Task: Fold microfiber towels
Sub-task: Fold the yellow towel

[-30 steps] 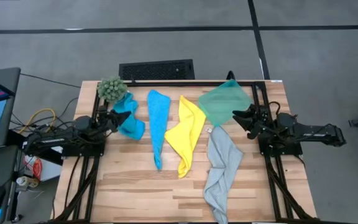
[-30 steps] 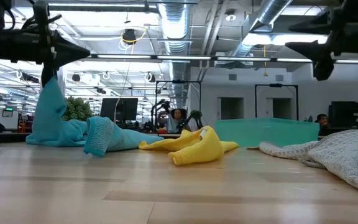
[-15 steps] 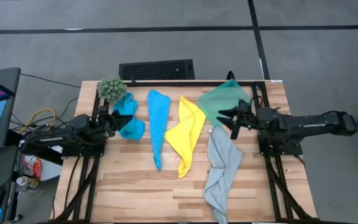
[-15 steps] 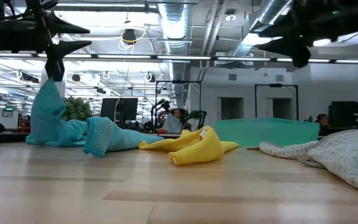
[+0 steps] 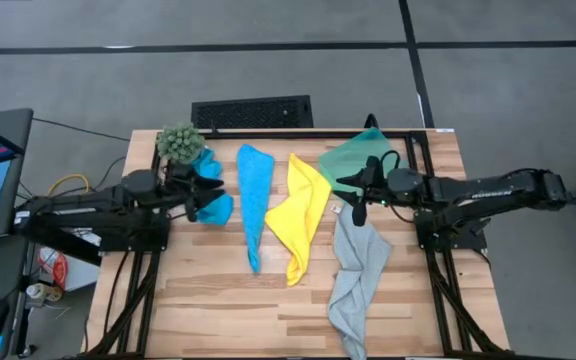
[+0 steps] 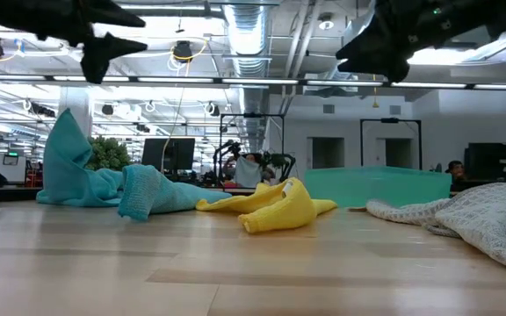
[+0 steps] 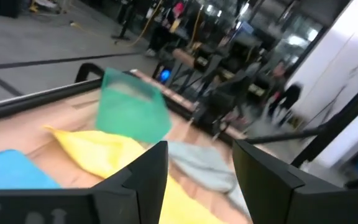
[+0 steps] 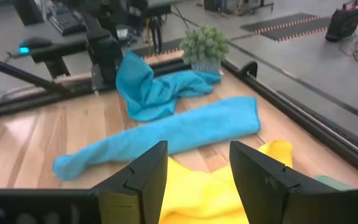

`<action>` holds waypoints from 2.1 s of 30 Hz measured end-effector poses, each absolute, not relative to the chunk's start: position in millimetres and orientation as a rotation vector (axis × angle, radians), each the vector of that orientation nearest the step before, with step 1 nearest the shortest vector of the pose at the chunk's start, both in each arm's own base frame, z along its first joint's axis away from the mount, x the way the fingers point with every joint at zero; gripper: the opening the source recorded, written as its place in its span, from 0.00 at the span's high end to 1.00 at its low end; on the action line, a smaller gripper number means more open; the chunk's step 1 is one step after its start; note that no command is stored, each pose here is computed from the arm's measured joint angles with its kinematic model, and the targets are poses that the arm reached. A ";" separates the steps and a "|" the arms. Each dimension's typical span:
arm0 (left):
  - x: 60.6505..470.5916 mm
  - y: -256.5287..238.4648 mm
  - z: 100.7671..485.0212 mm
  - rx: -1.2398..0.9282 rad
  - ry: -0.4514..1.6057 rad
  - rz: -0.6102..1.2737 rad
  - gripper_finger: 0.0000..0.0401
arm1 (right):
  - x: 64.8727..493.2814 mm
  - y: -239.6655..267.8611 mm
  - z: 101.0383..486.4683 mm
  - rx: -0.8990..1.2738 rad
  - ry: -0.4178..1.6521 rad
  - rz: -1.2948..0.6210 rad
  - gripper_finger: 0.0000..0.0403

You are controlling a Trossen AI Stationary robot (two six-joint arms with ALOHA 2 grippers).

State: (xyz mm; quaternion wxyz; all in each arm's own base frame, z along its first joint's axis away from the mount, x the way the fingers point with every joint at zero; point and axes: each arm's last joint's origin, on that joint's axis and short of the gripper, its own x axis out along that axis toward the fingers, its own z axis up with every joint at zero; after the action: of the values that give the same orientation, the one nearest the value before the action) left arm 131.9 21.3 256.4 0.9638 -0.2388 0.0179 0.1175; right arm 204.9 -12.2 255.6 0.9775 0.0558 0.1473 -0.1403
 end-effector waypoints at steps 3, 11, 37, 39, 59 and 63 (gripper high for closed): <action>153.4 24.7 249.7 -0.437 0.176 0.274 0.57 | 204.4 -12.2 257.0 0.111 0.310 -0.284 0.51; 217.1 34.1 206.6 -0.327 0.544 0.323 0.57 | 201.5 -12.1 257.8 0.111 0.317 -0.284 0.51; 311.4 47.6 126.5 -0.024 1.048 0.397 0.57 | 200.0 -5.4 253.1 0.126 0.367 -0.259 0.51; 307.4 47.1 126.1 -0.033 1.060 0.404 0.57 | 200.0 -5.4 253.1 0.126 0.367 -0.259 0.51; 299.9 36.0 139.4 -0.083 1.039 0.311 0.57 | 199.5 -5.5 251.0 0.123 0.389 -0.261 0.51; 294.8 31.6 134.1 -0.074 1.072 0.308 0.57 | 199.5 -5.5 251.0 0.123 0.389 -0.261 0.51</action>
State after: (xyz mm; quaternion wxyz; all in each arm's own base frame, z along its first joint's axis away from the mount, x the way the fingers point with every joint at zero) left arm 294.8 31.6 134.1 0.8479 -0.0352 0.5085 0.1460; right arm 199.5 -5.5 251.0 0.9708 0.0607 0.1928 -0.1292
